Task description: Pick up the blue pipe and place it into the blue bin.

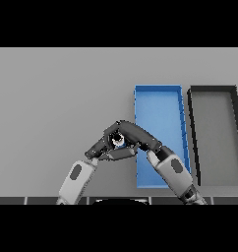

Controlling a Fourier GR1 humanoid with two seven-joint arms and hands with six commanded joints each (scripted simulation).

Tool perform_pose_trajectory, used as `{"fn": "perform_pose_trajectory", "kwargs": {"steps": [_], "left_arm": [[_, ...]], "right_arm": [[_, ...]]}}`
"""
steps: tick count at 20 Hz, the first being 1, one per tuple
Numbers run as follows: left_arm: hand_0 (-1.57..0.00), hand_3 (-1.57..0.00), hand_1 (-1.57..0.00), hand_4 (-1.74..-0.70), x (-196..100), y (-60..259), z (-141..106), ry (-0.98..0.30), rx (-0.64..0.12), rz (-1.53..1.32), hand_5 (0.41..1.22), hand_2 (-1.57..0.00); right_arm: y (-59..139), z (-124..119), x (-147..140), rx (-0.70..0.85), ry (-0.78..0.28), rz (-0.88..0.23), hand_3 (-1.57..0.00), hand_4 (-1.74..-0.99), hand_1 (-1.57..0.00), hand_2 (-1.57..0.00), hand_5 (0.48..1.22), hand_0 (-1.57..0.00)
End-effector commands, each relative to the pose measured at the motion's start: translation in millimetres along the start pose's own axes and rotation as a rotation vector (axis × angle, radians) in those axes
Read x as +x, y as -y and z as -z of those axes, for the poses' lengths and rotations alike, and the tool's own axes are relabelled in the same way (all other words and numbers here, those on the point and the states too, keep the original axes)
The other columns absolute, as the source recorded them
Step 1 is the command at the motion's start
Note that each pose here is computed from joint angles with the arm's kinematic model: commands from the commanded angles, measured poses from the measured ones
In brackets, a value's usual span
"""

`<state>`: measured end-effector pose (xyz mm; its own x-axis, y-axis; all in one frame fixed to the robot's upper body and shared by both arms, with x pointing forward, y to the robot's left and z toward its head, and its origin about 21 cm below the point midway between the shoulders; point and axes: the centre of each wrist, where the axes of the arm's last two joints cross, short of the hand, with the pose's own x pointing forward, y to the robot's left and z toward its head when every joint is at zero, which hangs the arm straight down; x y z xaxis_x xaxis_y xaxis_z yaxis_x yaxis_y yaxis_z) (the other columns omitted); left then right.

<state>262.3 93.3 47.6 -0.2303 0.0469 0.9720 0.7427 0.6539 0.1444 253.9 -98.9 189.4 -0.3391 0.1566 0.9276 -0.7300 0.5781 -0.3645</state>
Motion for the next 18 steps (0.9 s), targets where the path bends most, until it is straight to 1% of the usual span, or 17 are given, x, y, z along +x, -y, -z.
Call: {"fn": "perform_pose_trajectory", "kwargs": {"steps": [1, 3, 5, 6, 7, 9, 10, 12, 13, 14, 15, 16, 17, 18], "left_arm": [[-1.57, -1.50, -1.57, -1.70, 1, -1, 1, 0.007, 0.006, -0.006, 1.221, -1.57], [-1.57, -1.46, -1.57, -1.71, 2, -1, 1, 0.015, 0.001, -0.021, 1.221, -1.57], [-1.57, -1.44, -1.57, -1.72, 5, 1, -2, -0.004, 0.005, -0.020, 1.221, -1.57], [-1.57, -1.44, -1.57, -1.73, 5, -1, -1, -0.001, 0.002, -0.015, 1.221, -1.57], [-1.57, -1.43, -1.57, -1.73, 3, -2, -2, -0.002, 0.005, -0.010, 1.221, -1.57], [-1.57, -1.43, -1.57, -1.73, 6, -2, 0, -0.001, 0.003, 0.003, 1.221, -1.57], [-1.57, -1.42, -1.57, -1.73, 5, -3, -3, -0.004, 0.011, 0.008, 1.221, -1.57], [-1.57, -1.45, -1.57, -1.72, 6, -5, 0, 0.014, 0.042, 0.060, 1.221, -1.57], [-1.46, -1.17, -1.34, -1.60, 4, -7, 0, 0.010, 0.049, 0.085, 1.221, -1.29], [-1.17, -0.93, -1.07, -1.47, 4, -9, -3, 0.014, 0.031, 0.083, 1.221, -1.03], [-0.94, -0.75, -0.86, -1.37, 3, -11, -5, 0.001, -0.006, 0.094, 1.221, -0.83], [-0.75, -0.60, -0.69, -1.28, 4, -12, -7, -0.011, -0.025, 0.111, 1.221, -0.66], [-0.60, -0.48, -0.55, -1.21, 5, -11, -6, -0.030, -0.040, 0.124, 1.221, -0.53], [-0.48, -0.38, -0.44, -1.14, 5, -8, -6, -0.029, -0.049, 0.138, 1.132, -0.42]], "right_arm": [[-1.1, 3, 0, 0.010, 0.002, 0.003, -1.19, -1.628, -1.34, -1.35, 0.856, -1.34], [-3.1, 1, 0, 0.009, -0.003, -0.012, -1.30, -1.665, -1.43, -1.43, 0.987, -1.43], [-4.2, 0, -3, 0.017, 0.028, -0.014, -1.40, -1.692, -1.48, -1.48, 1.071, -1.48], [-3.7, 2, -3, 0.019, 0.027, -0.015, -1.43, -1.702, -1.50, -1.50, 1.101, -1.50], [-7.9, 2, -5, 0.018, 0.033, -0.014, -1.46, -1.710, -1.51, -1.51, 1.125, -1.51], [-9.6, 0, -5, -0.001, 0.051, -0.001, -1.50, -1.721, -1.53, -1.53, 1.160, -1.53], [-7.5, 3, -4, -0.012, 0.031, 0.003, -1.52, -1.725, -1.54, -1.54, 1.172, -1.54], [-7.7, 2, -1, -0.036, 0.038, -0.007, -1.54, -1.731, -1.55, -1.55, 1.190, -1.55], [-9.8, 3, -2, -0.040, 0.032, -0.014, -1.54, -1.733, -1.56, -1.56, 1.196, -1.56], [-12.0, 2, -2, -0.037, 0.044, -0.016, -1.55, -1.734, -1.56, -1.56, 1.201, -1.56], [-13.3, 3, -1, -0.039, 0.020, -0.010, -1.55, -1.736, -1.56, -1.56, 1.205, -1.56], [-15.8, 3, 1, -0.036, 0.012, -0.004, -1.56, -1.737, -1.56, -1.56, 1.208, -1.56], [-13.8, 4, 1, -0.047, -0.004, -0.001, -1.56, -1.738, -1.56, -1.56, 1.211, -1.56], [-12.3, 3, 3, -0.057, -0.017, -0.002, -1.56, -1.738, -1.57, -1.57, 1.213, -1.57]]}}
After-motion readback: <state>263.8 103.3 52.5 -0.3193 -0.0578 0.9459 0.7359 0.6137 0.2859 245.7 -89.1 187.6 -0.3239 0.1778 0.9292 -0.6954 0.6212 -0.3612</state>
